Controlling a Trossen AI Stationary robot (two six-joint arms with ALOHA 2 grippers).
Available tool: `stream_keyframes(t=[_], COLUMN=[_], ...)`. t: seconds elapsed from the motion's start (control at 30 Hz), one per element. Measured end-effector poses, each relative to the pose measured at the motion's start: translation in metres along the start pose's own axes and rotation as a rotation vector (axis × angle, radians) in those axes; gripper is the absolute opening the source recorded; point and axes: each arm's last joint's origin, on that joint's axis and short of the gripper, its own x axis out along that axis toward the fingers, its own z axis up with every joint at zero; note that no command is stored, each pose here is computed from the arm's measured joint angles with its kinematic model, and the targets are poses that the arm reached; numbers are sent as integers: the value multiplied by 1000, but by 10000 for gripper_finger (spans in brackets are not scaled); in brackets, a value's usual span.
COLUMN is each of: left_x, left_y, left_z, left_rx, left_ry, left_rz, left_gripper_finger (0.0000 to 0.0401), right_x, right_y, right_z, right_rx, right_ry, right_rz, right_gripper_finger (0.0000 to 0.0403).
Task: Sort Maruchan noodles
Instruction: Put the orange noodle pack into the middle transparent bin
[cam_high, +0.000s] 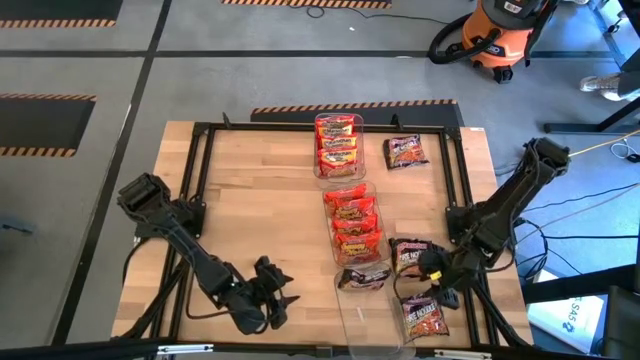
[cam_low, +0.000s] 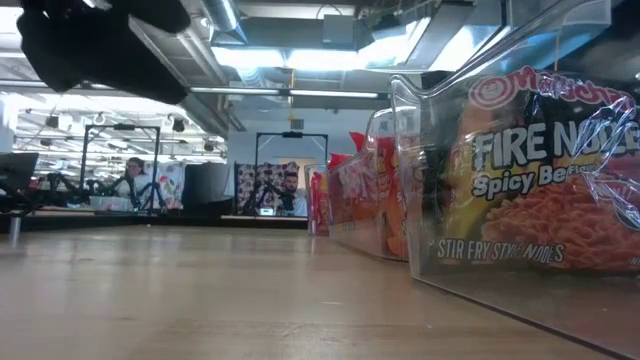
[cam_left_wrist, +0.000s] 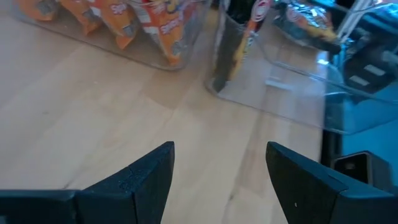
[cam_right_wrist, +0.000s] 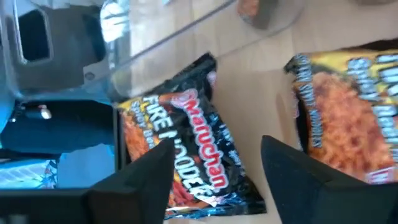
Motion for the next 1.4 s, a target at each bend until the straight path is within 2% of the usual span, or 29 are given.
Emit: stream_keyframes(t=[0.27,0.43,0.57,0.7,1.13,1.27,1.4], left_x=[-3,-3,-3,-3,-2,-2,-2], left_y=[-5,-4,-4,-4,-4,-4,-4], left_z=[-2,-1,-1,-2,-1,-1,-1], left_rx=[-30,-36,-42,-60,-67,-67,-67], left_ry=[-6,-6,-6,-6,-5,-5,-5], left_rz=[-33,-32,-32,-32,-31,-31,-31], left_gripper_finger=[247,247,247,247,247,247,247], right_x=[21,46,63,73,77,77,77], right_y=[12,16,15,19,21,21,22], right_z=[-16,-22,-24,-25,-26,-26,-26], right_rx=[-64,-113,-137,-150,-129,-128,-137], right_ry=[-21,-13,1,0,35,39,35], right_rz=[-51,-81,-113,-84,-45,-34,-32], right_gripper_finger=[297,312,301,288,260,230,178])
